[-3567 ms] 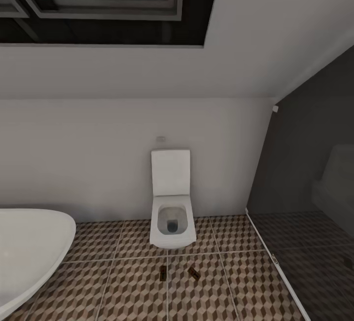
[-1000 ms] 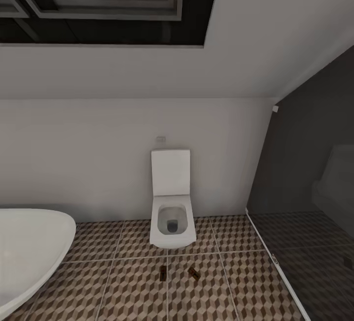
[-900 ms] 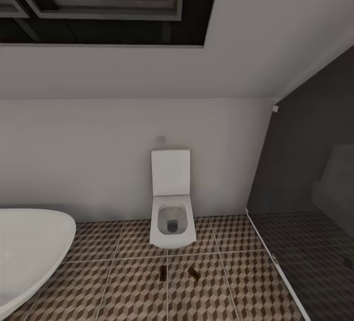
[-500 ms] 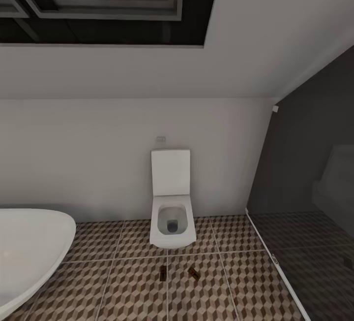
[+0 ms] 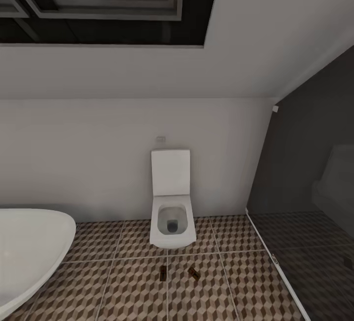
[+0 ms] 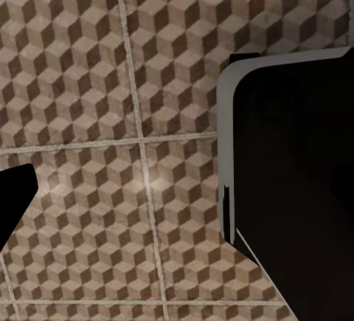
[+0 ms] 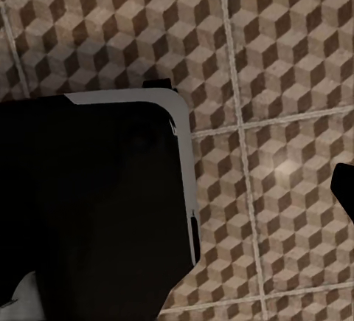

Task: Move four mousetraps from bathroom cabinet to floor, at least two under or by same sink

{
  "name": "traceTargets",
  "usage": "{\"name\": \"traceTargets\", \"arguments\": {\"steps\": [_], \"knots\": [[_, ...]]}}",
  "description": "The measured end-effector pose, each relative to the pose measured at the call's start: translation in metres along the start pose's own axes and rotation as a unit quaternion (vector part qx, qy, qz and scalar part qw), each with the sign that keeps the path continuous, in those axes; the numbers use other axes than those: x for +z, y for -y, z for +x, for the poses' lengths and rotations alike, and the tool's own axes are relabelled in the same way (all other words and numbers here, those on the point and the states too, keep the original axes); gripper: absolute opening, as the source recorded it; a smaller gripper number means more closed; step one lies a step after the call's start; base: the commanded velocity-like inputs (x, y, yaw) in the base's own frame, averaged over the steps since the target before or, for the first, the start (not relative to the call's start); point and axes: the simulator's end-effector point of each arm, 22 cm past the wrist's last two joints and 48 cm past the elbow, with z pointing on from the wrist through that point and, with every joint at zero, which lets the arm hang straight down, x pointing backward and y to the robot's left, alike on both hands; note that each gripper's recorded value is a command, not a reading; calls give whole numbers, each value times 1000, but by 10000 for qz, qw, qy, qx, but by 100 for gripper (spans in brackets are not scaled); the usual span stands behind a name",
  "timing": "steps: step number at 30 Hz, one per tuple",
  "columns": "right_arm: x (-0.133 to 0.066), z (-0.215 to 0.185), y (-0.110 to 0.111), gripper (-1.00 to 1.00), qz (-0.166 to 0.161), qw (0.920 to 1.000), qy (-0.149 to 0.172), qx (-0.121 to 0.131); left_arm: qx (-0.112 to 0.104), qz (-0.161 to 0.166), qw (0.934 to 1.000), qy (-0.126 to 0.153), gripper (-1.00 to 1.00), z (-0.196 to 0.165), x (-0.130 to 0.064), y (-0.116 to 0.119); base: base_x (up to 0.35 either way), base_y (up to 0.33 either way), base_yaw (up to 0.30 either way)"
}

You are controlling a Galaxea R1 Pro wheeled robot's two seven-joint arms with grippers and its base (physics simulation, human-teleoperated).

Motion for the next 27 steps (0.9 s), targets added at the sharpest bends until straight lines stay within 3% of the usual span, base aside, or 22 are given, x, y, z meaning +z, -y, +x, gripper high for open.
{"name": "traceTargets", "arguments": {"steps": [27], "knots": [[3, -11, -29, 100, -192, 9997, 134, 39, -1, 0, 10000, 1, 100, 0, 0, 0, 0, 0, 0]]}}
